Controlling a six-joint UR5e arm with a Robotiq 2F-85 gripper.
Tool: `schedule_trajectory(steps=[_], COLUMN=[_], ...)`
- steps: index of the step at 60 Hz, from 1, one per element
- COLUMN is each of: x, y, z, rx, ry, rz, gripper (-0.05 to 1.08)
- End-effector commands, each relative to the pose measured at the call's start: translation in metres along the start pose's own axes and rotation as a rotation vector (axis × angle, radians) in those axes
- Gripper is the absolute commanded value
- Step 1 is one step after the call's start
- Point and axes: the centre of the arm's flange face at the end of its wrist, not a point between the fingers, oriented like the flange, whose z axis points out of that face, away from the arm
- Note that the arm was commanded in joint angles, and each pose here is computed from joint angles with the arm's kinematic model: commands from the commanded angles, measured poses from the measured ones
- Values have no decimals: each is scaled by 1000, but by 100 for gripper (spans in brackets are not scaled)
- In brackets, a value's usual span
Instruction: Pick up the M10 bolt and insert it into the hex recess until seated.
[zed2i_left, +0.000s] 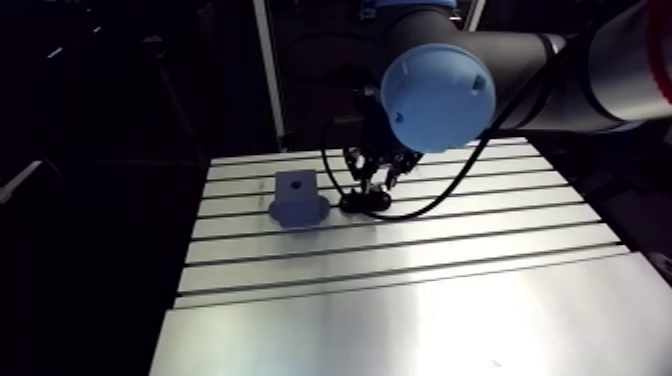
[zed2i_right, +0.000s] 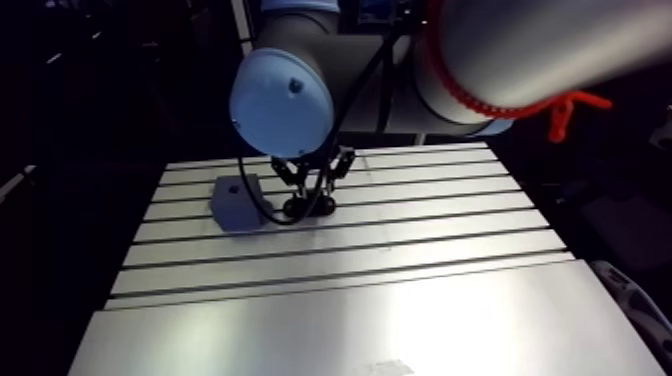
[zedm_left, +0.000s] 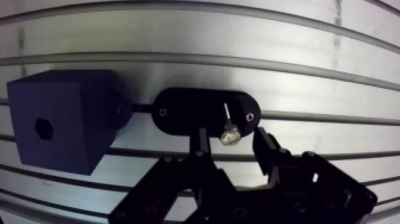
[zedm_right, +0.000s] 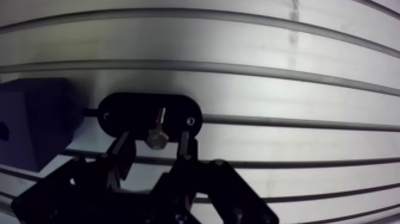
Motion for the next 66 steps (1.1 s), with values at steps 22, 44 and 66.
schedule_trajectory(steps=[22, 44, 66], x=[-1, 0, 0], y=[-1, 2, 1], z=[1, -1, 0], rx=[1, 0, 0], ry=[-2, 1, -2], rz=[-1, 3, 2], gripper=[55, 57, 58])
